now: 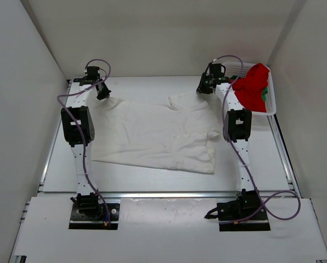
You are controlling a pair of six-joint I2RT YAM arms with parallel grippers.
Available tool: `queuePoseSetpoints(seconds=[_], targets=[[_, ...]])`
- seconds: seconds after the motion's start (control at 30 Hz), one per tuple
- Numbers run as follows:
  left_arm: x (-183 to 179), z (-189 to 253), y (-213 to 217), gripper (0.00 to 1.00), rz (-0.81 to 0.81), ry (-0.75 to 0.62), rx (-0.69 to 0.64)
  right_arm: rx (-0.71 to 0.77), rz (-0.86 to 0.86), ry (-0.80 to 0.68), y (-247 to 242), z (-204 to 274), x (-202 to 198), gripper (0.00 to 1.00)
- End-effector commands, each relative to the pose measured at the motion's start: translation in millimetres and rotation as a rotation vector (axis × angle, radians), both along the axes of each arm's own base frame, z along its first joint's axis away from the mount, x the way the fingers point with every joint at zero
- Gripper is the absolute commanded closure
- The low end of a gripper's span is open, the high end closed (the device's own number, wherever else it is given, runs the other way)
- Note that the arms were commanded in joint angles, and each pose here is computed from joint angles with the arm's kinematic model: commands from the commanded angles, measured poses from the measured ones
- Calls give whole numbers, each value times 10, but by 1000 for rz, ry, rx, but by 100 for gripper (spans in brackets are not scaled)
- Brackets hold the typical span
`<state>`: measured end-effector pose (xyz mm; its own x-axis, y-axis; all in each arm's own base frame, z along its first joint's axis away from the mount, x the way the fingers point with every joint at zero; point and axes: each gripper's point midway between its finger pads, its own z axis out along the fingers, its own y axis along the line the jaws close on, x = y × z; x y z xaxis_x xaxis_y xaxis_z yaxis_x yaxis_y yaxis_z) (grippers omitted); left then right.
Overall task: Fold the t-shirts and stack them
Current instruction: Fold the other side of the tshirt into a rectangle
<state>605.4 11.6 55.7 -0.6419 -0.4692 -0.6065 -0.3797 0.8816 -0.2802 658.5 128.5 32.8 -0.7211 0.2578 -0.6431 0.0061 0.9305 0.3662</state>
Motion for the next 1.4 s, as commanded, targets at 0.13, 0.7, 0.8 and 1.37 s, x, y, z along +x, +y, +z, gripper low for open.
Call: queuePoseSetpoints(seconds=[0.13,0.7,0.8,1.37], targets=[[42,705,-25,100,-4,-135,-13,90,35,-57,140,308,82,95],[-241,992,38,100,9,-193,-187,-86,190,-41,48,1491,-681,100],[-421,916,118,100,16,-176,-209,-123,203,11,-44,1553,-965,100],[-1149,862,447,100,90,-159,-248,-157,166,-29,1,1621,-2494,100]])
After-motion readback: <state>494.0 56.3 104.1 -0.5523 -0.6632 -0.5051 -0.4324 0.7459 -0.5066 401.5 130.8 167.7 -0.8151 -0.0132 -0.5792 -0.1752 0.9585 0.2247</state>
